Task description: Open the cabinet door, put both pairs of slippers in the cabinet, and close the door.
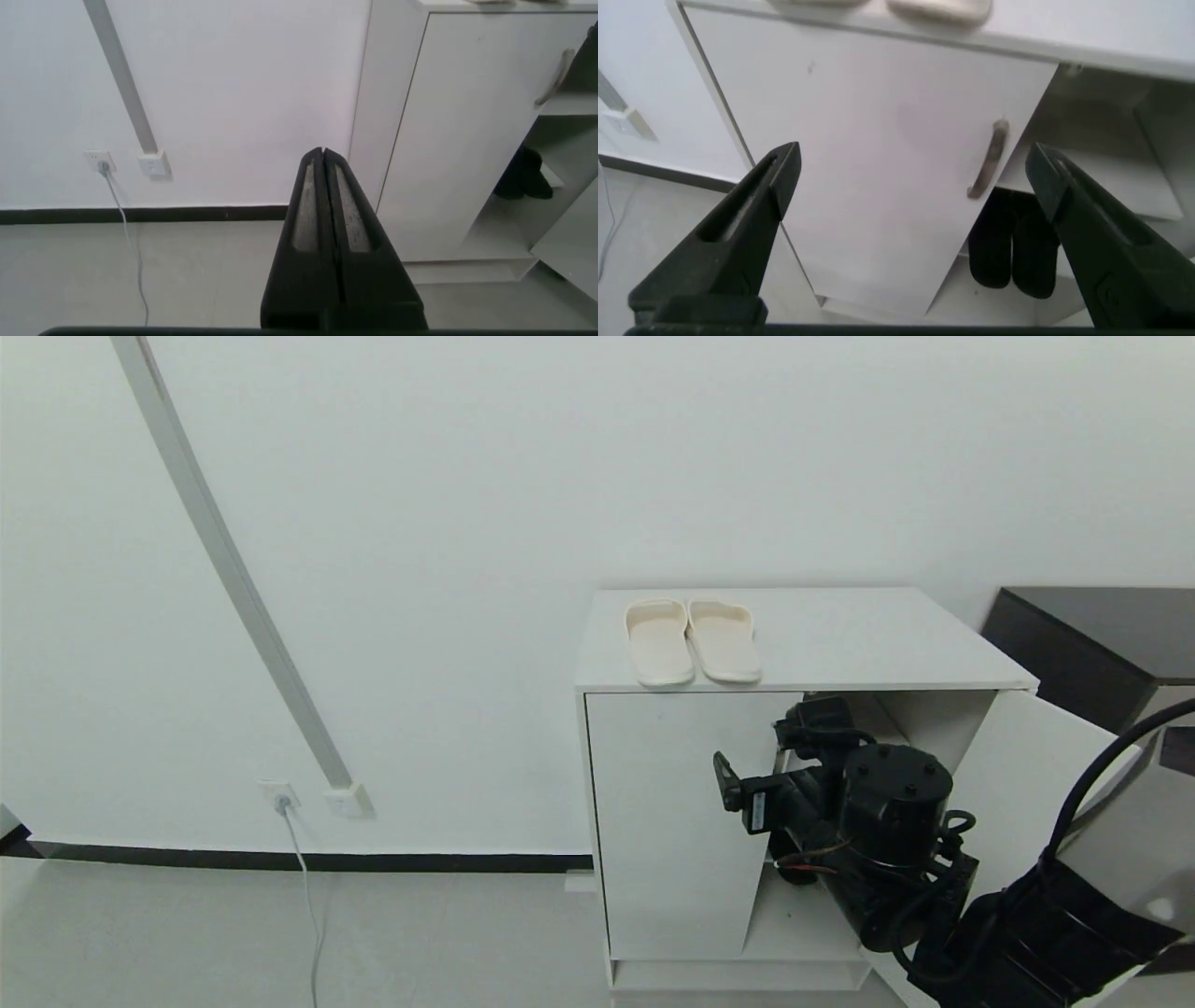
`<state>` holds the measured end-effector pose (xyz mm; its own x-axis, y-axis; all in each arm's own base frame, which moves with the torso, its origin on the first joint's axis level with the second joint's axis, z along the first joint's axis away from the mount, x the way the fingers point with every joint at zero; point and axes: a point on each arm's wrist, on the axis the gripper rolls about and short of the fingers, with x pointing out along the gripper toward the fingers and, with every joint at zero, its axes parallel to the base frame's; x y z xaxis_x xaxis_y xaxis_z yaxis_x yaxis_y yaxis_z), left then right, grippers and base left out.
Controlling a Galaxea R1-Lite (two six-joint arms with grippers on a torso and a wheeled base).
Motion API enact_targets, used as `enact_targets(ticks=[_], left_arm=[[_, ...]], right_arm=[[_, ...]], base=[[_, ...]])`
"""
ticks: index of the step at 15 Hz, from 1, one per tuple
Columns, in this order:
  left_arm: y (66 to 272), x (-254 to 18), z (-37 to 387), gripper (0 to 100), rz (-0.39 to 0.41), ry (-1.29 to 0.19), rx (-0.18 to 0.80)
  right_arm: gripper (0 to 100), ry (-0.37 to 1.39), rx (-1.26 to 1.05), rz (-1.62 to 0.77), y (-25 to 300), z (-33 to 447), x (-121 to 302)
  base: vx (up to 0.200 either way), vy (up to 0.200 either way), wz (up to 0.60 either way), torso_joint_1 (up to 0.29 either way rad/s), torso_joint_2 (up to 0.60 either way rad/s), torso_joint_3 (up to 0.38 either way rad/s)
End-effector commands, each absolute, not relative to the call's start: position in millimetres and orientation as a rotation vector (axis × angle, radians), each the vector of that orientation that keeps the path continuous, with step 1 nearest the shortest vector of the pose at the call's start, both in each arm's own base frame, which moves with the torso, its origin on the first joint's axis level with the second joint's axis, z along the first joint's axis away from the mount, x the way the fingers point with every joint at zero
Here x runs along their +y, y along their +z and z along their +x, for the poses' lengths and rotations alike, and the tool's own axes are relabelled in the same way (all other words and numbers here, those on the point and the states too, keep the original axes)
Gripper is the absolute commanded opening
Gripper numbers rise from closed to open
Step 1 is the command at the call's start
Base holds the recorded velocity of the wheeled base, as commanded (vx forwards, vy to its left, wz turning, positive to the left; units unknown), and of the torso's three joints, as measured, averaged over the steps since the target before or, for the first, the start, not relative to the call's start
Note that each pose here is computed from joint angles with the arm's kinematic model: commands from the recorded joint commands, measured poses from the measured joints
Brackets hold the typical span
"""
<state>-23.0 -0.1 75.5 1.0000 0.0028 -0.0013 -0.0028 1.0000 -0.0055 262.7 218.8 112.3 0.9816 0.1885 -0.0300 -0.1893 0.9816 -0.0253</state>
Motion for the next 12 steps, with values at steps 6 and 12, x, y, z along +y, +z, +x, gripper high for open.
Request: enact_targets(ticks=[6,12], left_arm=[[75.4,-0.1,-22.9,0,-0.006,0.003,0.003],[75.4,-0.1,-22.9,0,-0.002,0.003,0.003]], right_arm=[[100,0.190,0.029,-0.029,111.9,262.3,218.6],[100,0.192,0.034,-0.033,109.7,265.5,218.9]], base=[[0.000,0.000,0.00,0.255,-0.59,-0.330],[0.000,0.000,0.00,0.072,-0.16,-0.087]])
